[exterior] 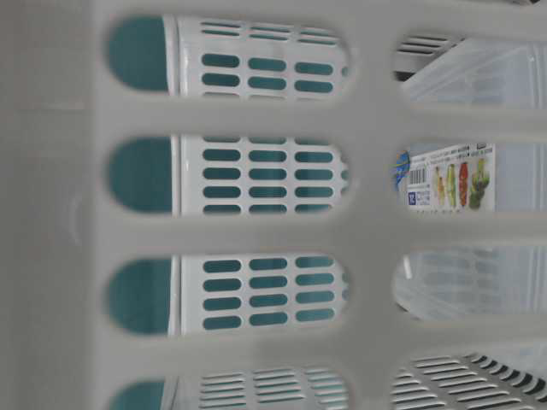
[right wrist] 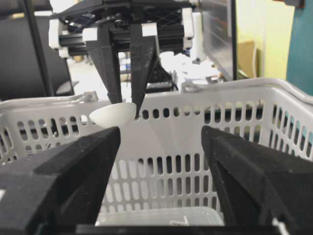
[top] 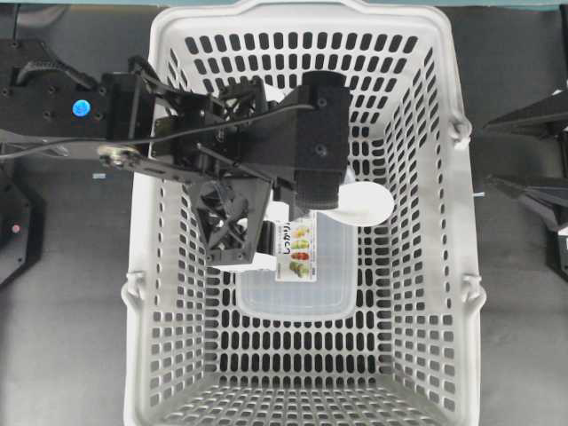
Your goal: Pick up the chinese spoon from the shopping basket with the left arm.
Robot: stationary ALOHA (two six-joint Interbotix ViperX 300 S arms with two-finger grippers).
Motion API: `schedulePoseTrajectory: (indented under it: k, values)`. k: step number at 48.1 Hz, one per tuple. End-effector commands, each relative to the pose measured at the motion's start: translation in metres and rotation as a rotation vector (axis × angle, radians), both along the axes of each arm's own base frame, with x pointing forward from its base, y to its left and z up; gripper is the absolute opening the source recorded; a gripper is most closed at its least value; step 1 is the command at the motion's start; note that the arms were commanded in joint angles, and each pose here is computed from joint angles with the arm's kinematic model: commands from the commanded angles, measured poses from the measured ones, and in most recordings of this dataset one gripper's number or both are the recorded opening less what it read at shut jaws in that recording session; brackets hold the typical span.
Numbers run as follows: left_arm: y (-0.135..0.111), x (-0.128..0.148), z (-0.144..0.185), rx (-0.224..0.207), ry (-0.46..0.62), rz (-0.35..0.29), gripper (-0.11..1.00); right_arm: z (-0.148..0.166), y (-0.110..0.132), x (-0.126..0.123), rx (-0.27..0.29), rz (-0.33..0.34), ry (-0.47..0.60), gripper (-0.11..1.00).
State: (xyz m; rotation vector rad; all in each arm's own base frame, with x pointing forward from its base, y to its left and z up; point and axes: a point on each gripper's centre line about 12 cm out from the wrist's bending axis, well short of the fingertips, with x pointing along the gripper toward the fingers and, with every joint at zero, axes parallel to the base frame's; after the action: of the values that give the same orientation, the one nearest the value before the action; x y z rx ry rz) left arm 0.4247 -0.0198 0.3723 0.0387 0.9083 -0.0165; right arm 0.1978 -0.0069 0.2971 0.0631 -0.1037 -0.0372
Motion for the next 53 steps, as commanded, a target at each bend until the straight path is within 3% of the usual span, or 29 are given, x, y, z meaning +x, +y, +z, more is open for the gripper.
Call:
schedulePoseTrajectory:
  k: [1,53]
  values:
    - [0.001,-0.005,0.017,0.0,-0.045,0.003,0.13,0.004,0.0,0.002,0.004,-0.001,-0.009,0.66]
    - [-0.002,-0.006,0.003,-0.002,-0.009,0.0,0.13,0.005,-0.001,0.002,0.003,-0.008,-0.011,0.66]
